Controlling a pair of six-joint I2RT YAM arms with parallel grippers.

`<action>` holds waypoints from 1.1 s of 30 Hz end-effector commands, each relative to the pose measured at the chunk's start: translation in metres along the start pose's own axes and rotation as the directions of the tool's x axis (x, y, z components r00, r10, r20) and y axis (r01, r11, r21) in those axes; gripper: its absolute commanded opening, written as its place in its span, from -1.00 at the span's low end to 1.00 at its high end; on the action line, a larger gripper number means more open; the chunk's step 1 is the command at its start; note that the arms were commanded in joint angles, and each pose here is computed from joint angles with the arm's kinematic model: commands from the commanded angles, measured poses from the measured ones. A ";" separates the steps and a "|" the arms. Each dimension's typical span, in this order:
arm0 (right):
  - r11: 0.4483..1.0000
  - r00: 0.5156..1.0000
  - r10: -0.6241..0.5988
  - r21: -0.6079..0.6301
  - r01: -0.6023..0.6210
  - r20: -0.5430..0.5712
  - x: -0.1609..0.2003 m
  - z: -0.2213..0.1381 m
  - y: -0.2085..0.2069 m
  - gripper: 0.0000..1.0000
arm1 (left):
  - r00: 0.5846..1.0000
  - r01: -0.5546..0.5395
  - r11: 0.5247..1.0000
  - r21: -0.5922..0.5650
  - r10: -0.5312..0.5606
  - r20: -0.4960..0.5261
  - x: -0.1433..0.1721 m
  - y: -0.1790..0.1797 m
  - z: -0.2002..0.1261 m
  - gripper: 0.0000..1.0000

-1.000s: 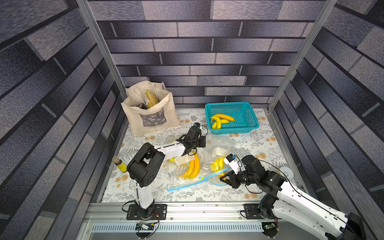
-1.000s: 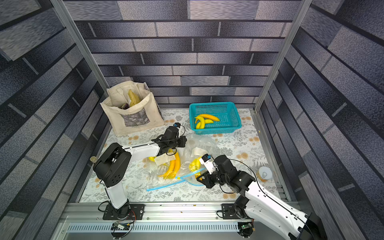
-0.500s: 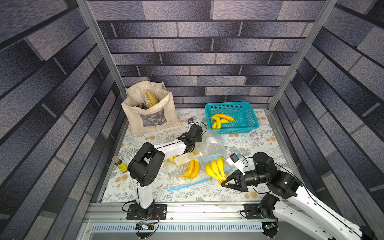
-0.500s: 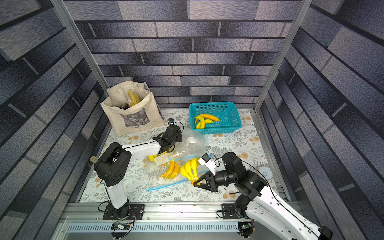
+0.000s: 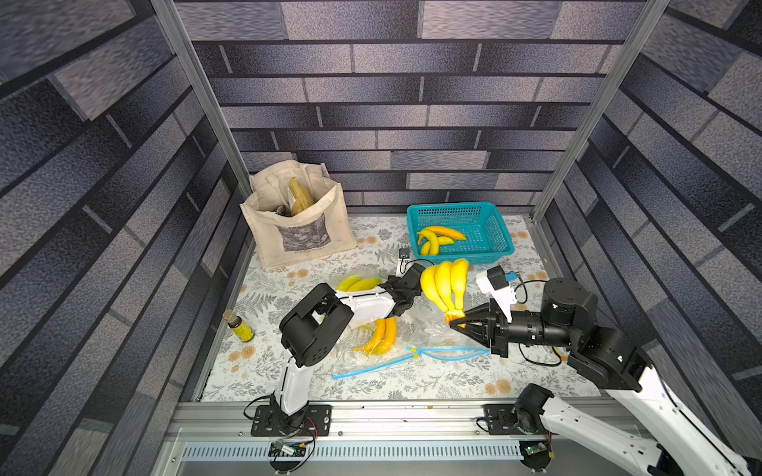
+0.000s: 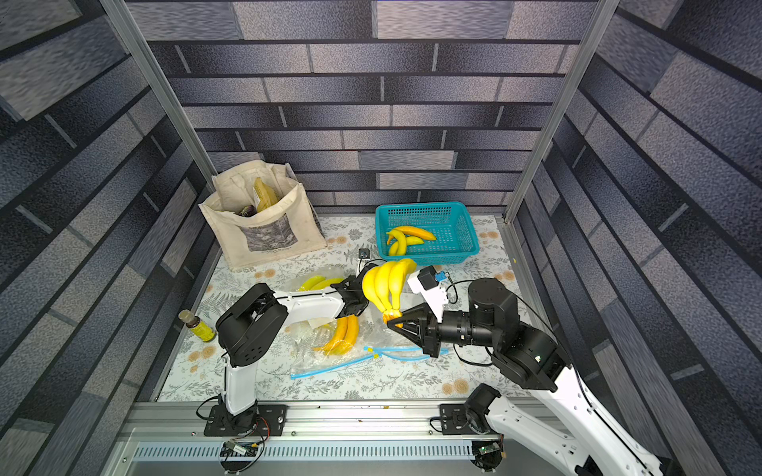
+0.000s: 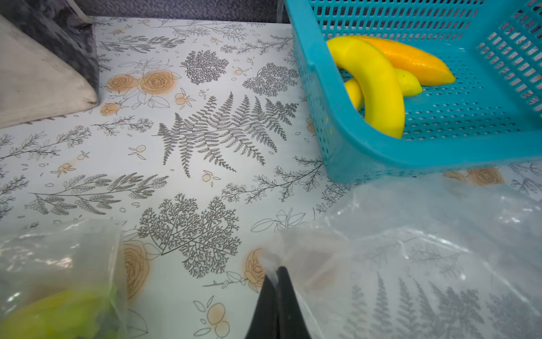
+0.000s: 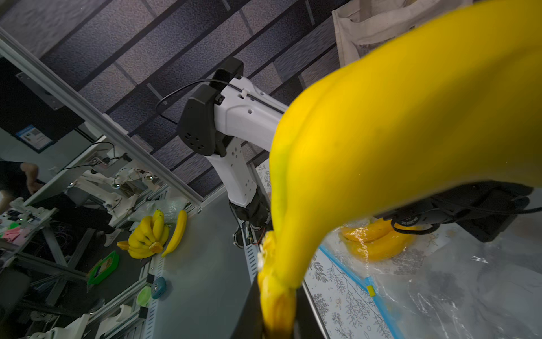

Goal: Open the zip-top bag and take out the banana
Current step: Place the banana in the basket.

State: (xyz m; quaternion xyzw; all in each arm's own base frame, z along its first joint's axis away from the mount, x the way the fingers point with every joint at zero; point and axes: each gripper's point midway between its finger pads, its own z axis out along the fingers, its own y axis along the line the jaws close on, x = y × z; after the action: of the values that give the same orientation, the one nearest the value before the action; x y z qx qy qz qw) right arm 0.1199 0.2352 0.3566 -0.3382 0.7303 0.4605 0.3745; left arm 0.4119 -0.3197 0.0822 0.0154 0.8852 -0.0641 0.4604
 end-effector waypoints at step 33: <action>0.633 0.948 0.318 0.751 -0.187 -0.032 0.017 0.048 -0.439 -0.16 | 0.961 0.247 0.966 -0.078 -0.234 0.148 -0.012 -0.066 0.027 -0.48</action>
State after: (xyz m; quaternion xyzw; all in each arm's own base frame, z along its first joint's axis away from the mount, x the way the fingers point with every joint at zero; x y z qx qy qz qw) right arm 0.4877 0.1346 0.1283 -0.0999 0.9254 0.1621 0.3277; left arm 0.4394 -0.3818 0.0882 -0.1231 0.8408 -0.0662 0.5231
